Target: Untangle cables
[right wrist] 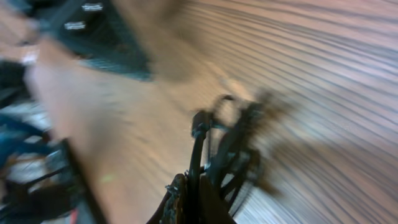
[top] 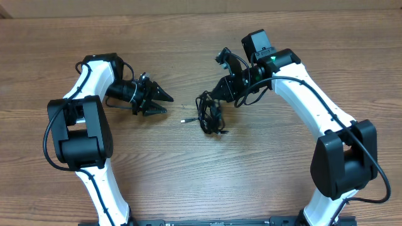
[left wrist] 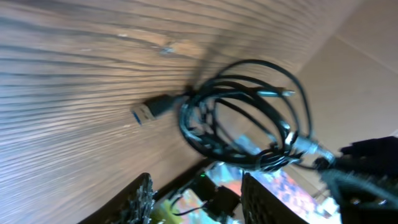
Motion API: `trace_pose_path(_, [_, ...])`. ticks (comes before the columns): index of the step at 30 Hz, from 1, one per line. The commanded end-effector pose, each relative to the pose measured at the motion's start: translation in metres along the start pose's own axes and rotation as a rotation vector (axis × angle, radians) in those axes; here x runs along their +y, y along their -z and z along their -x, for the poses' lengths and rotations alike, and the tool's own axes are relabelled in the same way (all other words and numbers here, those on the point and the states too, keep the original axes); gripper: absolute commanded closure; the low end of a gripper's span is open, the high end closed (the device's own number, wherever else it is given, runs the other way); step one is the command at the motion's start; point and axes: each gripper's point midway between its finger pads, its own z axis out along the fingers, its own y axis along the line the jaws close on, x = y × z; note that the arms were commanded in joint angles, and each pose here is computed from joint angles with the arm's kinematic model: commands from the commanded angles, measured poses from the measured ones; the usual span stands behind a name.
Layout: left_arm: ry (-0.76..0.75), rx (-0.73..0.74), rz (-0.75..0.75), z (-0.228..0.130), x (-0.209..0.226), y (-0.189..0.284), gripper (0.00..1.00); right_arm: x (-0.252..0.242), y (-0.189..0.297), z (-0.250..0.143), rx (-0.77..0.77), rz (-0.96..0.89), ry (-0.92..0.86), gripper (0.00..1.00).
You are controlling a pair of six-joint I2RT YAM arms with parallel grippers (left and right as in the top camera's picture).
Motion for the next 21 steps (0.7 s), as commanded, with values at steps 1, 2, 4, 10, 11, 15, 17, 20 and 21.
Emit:
trace_pose_path(1, [-0.020, -0.019, 0.130, 0.005, 0.021, 0.000, 0.51, -0.030, 0.038, 0.013, -0.055, -0.224, -0.057, 0.96])
trace_pose_path(2, [-0.020, -0.023, 0.148, 0.005, 0.024, 0.000, 0.51, -0.033, 0.044, 0.014, -0.057, -0.246, -0.066, 0.96])
trace_pose_path(4, [-0.019, -0.029, 0.177, 0.006, 0.029, 0.001, 0.51, -0.041, 0.062, 0.017, -0.057, -0.307, -0.085, 0.96])
trace_pose_path(10, [-0.030, -0.033, 0.190, 0.007, 0.031, 0.001, 0.51, -0.059, 0.108, 0.018, -0.040, -0.541, -0.109, 0.96])
trace_pose_path(11, [-0.032, -0.034, 0.189, 0.008, 0.031, 0.001, 0.51, -0.059, 0.110, 0.018, -0.037, -0.558, -0.105, 0.96])
trace_pose_path(15, [-0.044, -0.034, 0.190, 0.008, 0.031, 0.001, 0.51, -0.053, 0.105, 0.013, -0.015, -0.594, -0.116, 0.96])
trace_pose_path(17, [-0.050, -0.033, 0.193, 0.008, 0.031, 0.002, 0.51, -0.047, 0.097, 0.011, 0.001, -0.609, -0.104, 0.96])
trace_pose_path(20, [-0.050, -0.038, 0.219, 0.009, 0.035, 0.002, 0.51, -0.033, 0.079, 0.006, 0.039, -0.624, -0.058, 0.96])
trace_pose_path(21, [-0.050, -0.042, 0.234, 0.009, 0.038, 0.003, 0.51, -0.029, 0.073, 0.004, 0.050, -0.635, -0.048, 0.96])
